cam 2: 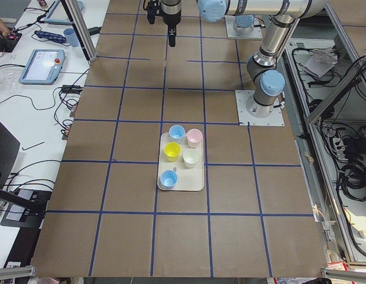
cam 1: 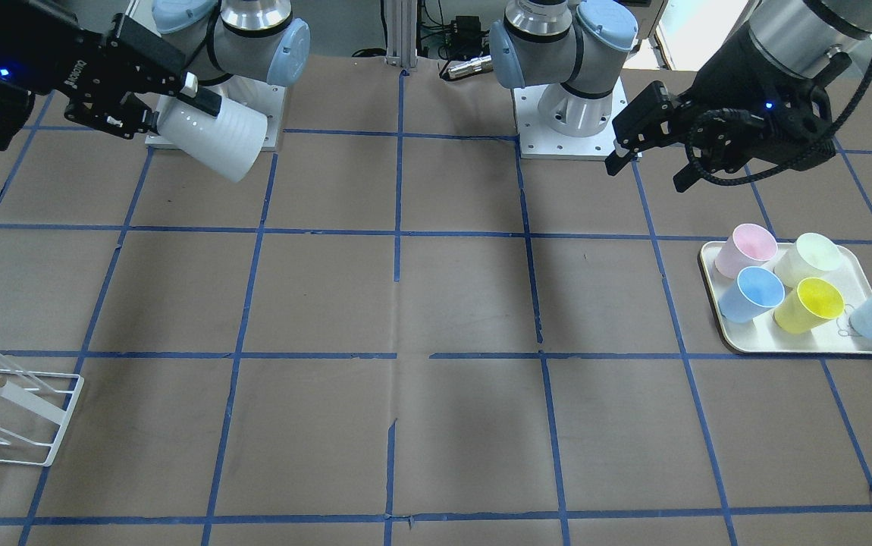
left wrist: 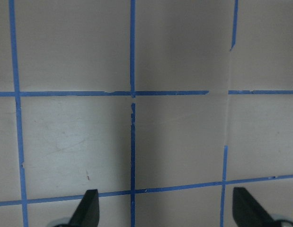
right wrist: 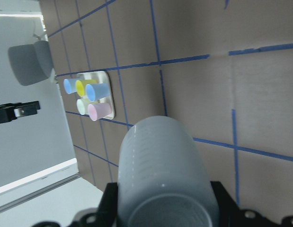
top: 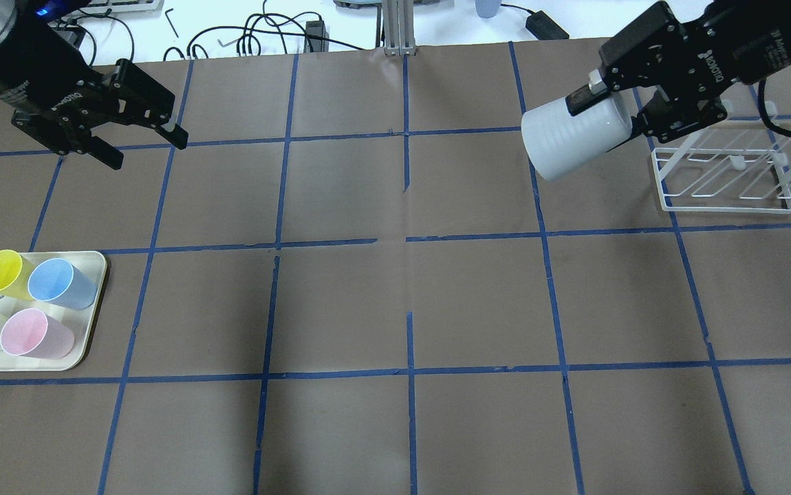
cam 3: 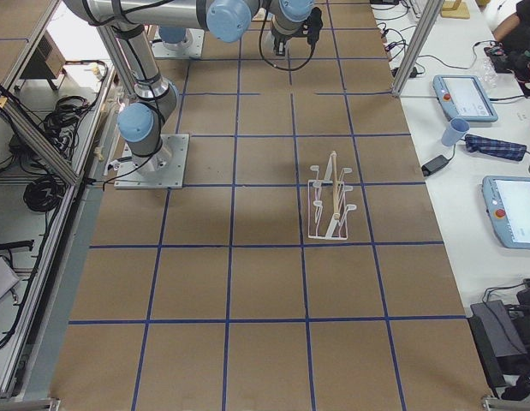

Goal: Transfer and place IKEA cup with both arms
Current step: 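Lift the white cup off the rack and carry it toward the left gripper, then close the left gripper on the white cup held by the right gripper, then carry the white cup toward the tray with left gripper while right gripper withdraws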

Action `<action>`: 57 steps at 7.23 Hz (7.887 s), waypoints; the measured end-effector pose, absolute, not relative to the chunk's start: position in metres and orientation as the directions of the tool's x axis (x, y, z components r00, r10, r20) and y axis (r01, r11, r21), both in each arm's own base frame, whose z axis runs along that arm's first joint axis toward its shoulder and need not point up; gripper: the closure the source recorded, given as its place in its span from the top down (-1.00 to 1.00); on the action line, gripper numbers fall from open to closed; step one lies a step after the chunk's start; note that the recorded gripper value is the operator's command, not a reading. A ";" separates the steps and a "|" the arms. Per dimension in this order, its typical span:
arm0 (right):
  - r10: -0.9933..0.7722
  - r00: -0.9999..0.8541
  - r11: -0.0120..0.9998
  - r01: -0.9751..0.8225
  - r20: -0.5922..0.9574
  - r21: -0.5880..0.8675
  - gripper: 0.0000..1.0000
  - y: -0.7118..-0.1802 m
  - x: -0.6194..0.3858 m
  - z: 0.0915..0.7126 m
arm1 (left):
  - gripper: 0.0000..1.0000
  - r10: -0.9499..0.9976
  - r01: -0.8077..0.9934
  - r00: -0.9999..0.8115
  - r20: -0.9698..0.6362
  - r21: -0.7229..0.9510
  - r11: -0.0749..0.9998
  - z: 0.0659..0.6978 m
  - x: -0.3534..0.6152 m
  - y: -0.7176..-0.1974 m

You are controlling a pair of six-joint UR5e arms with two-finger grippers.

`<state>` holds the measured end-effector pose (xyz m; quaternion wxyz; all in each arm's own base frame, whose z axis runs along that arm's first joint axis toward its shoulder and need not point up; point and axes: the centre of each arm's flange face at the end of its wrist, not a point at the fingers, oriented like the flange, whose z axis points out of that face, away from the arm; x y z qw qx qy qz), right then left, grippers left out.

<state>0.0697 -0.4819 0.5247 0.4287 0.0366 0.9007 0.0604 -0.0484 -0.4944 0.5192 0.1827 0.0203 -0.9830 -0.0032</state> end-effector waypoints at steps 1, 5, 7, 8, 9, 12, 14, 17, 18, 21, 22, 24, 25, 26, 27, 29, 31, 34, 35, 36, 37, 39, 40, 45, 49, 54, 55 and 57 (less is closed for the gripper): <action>0.144 -0.544 0.987 0.018 -0.827 0.160 -0.10 -0.481 0.090 0.527 | 1.00 -0.074 -0.069 -0.886 0.459 0.028 0.997 0.508 -0.044 -0.495; 0.273 -0.215 0.962 0.042 -0.938 0.271 -0.10 -0.475 0.158 0.538 | 1.00 -0.163 -0.144 -0.619 0.768 0.092 0.985 0.461 -0.068 -0.495; 0.284 -0.167 0.959 0.029 -0.944 0.283 -0.10 -0.470 0.178 0.542 | 1.00 -0.170 -0.161 -0.496 0.851 0.102 0.982 0.457 -0.082 -0.491; 0.289 -0.162 0.957 0.018 -0.943 0.290 -0.10 -0.467 0.187 0.543 | 1.00 -0.173 -0.172 -0.423 0.890 0.109 0.979 0.455 -0.090 -0.487; 0.292 -0.164 0.955 0.000 -0.942 0.296 -0.10 -0.463 0.197 0.543 | 1.00 -0.179 -0.180 -0.338 0.924 0.123 0.976 0.452 -0.100 -0.482; 0.302 -0.168 0.950 -0.022 -0.938 0.310 -0.09 -0.460 0.209 0.542 | 1.00 -0.174 -0.166 -0.108 0.979 0.155 0.974 0.449 -0.142 -0.463; 0.304 -0.168 0.950 -0.023 -0.938 0.312 -0.08 -0.461 0.210 0.540 | 1.00 -0.164 -0.168 -0.077 0.984 0.149 0.974 0.453 -0.146 -0.454; 0.315 -0.166 0.946 -0.021 -0.934 0.323 -0.08 -0.469 0.209 0.533 | 1.00 -0.161 -0.166 -0.074 0.984 0.147 0.975 0.450 -0.152 -0.433; 0.318 -0.164 0.945 -0.020 -0.934 0.326 -0.08 -0.471 0.209 0.532 | 1.00 -0.154 -0.165 -0.069 0.986 0.141 0.976 0.449 -0.154 -0.427; 0.326 -0.165 0.943 -0.021 -0.931 0.334 -0.08 -0.474 0.209 0.527 | 1.00 -0.130 -0.182 0.014 0.991 0.131 0.975 0.453 -0.156 -0.429; 0.329 -0.165 0.941 -0.021 -0.930 0.337 -0.08 -0.475 0.209 0.526 | 1.00 -0.121 -0.182 0.019 0.993 0.122 0.976 0.451 -0.156 -0.433; 0.331 -0.165 0.940 -0.022 -0.929 0.339 -0.08 -0.475 0.210 0.526 | 1.00 -0.098 -0.162 0.022 0.995 0.100 0.982 0.448 -0.165 -0.437; 0.331 -0.166 0.940 -0.023 -0.929 0.340 -0.07 -0.475 0.210 0.526 | 0.98 -0.090 -0.152 0.036 0.995 0.094 0.984 0.447 -0.170 -0.439; 0.331 -0.168 0.940 -0.024 -0.929 0.340 -0.06 -0.474 0.210 0.526 | 0.76 -0.084 -0.147 0.048 0.995 0.090 0.985 0.449 -0.174 -0.438; 0.331 -0.168 0.940 -0.024 -0.928 0.340 -0.05 -0.474 0.210 0.526 | 0.44 -0.077 -0.145 0.051 0.996 0.084 0.986 0.453 -0.176 -0.436; 0.332 -0.165 0.940 -0.023 -0.929 0.340 -0.04 -0.475 0.210 0.527 | 0.36 -0.073 -0.143 0.050 0.996 0.079 0.987 0.452 -0.176 -0.436; 0.331 -0.166 0.940 -0.023 -0.929 0.339 0.00 -0.475 0.210 0.527 | 0.27 -0.072 -0.143 0.051 0.996 0.078 0.987 0.451 -0.176 -0.438; 0.331 -0.165 0.941 -0.022 -0.929 0.339 0.00 -0.475 0.210 0.527 | -0.18 -0.062 -0.144 0.053 0.997 0.069 0.987 0.456 -0.176 -0.440; 0.331 -0.165 0.941 -0.022 -0.929 0.339 0.00 -0.475 0.210 0.527 | -0.40 -0.053 -0.144 0.052 0.997 0.060 0.988 0.456 -0.176 -0.440; 0.330 -0.165 0.941 -0.022 -0.930 0.338 0.00 -0.475 0.210 0.528 | -0.74 -0.041 -0.144 0.049 0.998 0.048 0.988 0.457 -0.176 -0.440; 0.329 -0.165 0.941 -0.022 -0.930 0.337 0.12 -0.475 0.210 0.528 | -1.00 -0.030 -0.144 0.047 0.998 0.037 0.989 0.458 -0.176 -0.441; 0.327 -0.166 0.942 -0.023 -0.930 0.335 1.00 -0.474 0.210 0.529 | -1.00 -0.019 -0.144 0.044 0.999 0.025 0.989 0.459 -0.176 -0.440; 0.325 -0.171 0.942 -0.025 -0.930 0.333 1.00 -0.474 0.210 0.529 | -1.00 -0.014 -0.144 0.043 0.999 0.020 0.989 0.460 -0.176 -0.439; 0.310 -0.229 0.948 0.002 -0.923 0.318 1.00 -0.493 0.192 0.549 | -1.00 -0.004 -0.145 0.034 0.999 0.009 0.989 0.464 -0.175 -0.435; 0.242 -0.604 0.962 0.048 -0.760 0.268 1.00 -0.540 0.117 0.543 | -1.00 -0.027 -0.164 -0.108 0.994 0.009 0.986 0.456 -0.153 -0.437; 0.149 -0.984 0.975 0.130 -0.099 0.178 0.98 -0.537 0.076 0.526 | -1.00 -0.066 -0.150 -0.759 0.647 -0.076 0.986 0.418 -0.056 -0.444; 0.141 -0.990 0.977 0.139 -0.003 0.165 0.96 -0.530 0.089 0.525 | -1.00 -0.083 -0.133 -0.866 0.493 -0.068 0.989 0.413 -0.025 -0.446; 0.172 -0.983 0.975 0.179 0.066 0.131 0.99 -0.514 0.117 0.522 | -1.00 -0.013 -0.021 -0.983 0.183 -0.042 0.999 0.413 0.034 -0.449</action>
